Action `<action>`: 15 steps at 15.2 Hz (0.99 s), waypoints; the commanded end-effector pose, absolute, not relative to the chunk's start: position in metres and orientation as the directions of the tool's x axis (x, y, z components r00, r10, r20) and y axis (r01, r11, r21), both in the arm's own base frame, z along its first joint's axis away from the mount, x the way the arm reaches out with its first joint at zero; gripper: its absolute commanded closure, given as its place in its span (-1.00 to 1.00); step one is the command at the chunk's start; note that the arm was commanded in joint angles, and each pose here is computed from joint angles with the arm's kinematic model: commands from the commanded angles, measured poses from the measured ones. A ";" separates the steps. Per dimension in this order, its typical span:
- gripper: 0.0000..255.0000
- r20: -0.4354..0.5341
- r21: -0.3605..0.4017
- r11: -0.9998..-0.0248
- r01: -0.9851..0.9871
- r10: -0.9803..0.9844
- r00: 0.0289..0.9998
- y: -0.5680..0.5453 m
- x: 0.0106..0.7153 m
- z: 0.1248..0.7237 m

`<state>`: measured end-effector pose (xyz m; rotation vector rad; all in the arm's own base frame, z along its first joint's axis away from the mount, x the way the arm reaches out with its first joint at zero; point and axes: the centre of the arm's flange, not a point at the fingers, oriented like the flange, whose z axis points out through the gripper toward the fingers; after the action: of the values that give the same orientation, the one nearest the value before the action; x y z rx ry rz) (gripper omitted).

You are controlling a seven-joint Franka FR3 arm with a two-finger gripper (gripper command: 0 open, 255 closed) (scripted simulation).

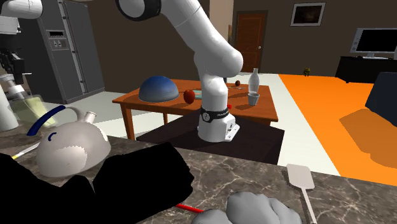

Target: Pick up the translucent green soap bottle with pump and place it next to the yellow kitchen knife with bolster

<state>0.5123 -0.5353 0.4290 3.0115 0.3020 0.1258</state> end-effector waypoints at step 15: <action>-1.00 0.071 0.119 -0.974 0.193 0.202 0.977 -0.532 0.510 0.450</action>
<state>0.5105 -0.5349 0.4386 3.0119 0.3025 0.1252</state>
